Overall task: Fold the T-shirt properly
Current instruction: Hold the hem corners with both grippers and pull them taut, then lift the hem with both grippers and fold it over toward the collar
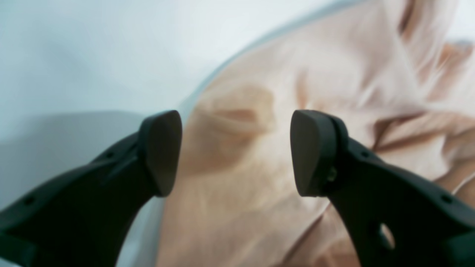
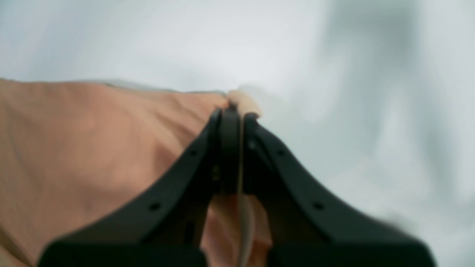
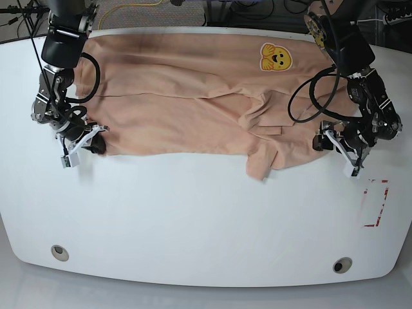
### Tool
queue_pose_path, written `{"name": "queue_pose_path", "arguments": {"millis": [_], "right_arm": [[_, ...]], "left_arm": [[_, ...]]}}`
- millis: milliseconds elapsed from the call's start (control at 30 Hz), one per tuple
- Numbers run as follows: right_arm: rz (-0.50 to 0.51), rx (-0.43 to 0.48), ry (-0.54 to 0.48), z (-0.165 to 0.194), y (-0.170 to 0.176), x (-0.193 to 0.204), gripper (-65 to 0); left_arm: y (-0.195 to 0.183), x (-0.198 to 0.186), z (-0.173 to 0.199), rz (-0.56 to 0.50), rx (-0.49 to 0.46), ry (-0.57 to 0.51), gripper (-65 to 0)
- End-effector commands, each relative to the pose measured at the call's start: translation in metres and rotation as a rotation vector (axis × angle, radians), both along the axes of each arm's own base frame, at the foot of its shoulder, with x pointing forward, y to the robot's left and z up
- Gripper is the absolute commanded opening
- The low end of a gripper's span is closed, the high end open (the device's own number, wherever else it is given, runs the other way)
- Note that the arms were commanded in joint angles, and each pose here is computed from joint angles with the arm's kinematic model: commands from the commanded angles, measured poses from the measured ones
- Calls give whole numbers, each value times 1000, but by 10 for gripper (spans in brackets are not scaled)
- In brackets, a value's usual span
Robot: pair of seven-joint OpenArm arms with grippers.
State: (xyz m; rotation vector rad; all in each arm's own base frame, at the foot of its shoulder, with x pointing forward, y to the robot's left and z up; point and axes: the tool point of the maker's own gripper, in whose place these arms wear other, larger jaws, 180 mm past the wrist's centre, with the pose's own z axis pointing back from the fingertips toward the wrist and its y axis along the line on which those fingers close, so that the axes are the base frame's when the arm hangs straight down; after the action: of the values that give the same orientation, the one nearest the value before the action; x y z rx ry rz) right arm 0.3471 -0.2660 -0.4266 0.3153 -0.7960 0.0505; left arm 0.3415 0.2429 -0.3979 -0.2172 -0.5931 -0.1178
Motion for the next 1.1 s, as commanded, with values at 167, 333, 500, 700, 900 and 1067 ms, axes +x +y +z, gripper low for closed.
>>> {"name": "queue_pose_path", "arguments": {"millis": [167,333,500,700,900,1067], "right_arm": [[26,-39,30,-3,2,-6,-650],[25,-28,37,-7,6,-11,-650],[24,-26,40,-8,6,-12,-650],[23,-26,41,-9,6,-12,-650],[23,-27,38,-8,6,-11,-650],[25,-28,31,-5,6,-9,-650]], "left_arm": [[-4,8,-8,-21,-23,-7,-215],[-9,9,-16,-11,-57,-12,-215],[-11,8,-18,-15,-60,-1,-222],[-17,6,-20,-42,-50,22,-368],[-17,6,-20,-44,-50,18,-649],[-17,10,-13,-54,-35,-1,-633]]}}
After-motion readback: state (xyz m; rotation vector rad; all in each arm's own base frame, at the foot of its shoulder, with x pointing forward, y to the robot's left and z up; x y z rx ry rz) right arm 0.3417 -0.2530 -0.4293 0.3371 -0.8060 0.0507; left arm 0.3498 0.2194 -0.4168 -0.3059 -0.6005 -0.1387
